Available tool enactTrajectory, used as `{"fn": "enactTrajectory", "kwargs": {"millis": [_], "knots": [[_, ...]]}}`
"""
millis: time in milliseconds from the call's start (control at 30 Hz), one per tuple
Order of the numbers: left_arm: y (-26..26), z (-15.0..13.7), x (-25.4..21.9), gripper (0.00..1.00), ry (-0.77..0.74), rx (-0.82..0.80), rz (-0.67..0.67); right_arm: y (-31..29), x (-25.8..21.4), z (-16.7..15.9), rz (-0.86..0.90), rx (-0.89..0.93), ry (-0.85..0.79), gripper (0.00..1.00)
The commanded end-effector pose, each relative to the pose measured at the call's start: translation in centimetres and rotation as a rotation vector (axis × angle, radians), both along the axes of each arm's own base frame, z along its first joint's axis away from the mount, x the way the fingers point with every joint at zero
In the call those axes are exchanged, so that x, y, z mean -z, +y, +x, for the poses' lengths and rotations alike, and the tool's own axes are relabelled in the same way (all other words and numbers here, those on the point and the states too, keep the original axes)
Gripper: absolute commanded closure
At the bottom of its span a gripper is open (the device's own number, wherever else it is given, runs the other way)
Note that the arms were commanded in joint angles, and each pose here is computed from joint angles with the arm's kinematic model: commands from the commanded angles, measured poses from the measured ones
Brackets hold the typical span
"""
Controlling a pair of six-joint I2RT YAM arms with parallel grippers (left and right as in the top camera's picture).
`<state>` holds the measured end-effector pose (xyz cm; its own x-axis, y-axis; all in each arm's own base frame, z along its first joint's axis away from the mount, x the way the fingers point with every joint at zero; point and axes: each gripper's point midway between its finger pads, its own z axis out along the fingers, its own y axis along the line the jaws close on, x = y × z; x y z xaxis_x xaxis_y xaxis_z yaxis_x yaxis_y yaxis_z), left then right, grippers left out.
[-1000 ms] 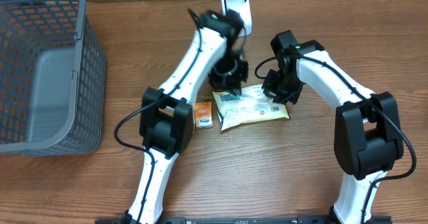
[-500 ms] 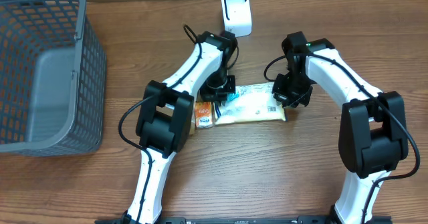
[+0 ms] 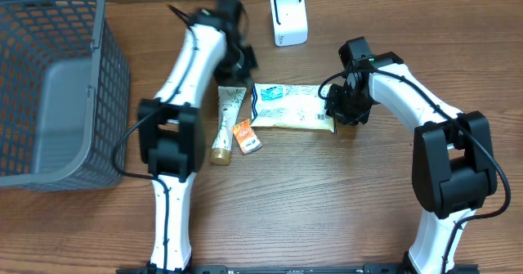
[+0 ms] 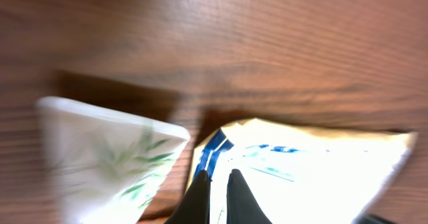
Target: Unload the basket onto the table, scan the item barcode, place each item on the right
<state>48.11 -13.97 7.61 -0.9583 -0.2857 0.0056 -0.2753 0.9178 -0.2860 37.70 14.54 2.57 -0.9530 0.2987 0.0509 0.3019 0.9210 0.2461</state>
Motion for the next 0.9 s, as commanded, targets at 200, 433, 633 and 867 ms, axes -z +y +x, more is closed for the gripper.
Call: {"fn": "enactTrajectory", "kwargs": {"millis": [200, 433, 633, 867], "knots": [[4.0, 0.3, -7.9, 0.93, -0.061, -0.048, -0.033, 2.3, -2.7, 1.5, 0.127, -0.051, -0.09, 0.61], [4.1, -1.5, -7.0, 0.53, 0.011, -0.033, 0.043, 6.2, -3.5, 2.4, 0.193, -0.128, -0.178, 0.79], [4.6, -2.0, -6.7, 0.44, 0.021, -0.023, 0.117, 7.2, -2.8, 2.8, 0.031, -0.089, -0.248, 0.95], [5.5, -2.7, -6.5, 0.23, 0.048, -0.027, 0.167, 8.8, 0.4, 2.2, -0.057, -0.141, -0.245, 0.94]]}}
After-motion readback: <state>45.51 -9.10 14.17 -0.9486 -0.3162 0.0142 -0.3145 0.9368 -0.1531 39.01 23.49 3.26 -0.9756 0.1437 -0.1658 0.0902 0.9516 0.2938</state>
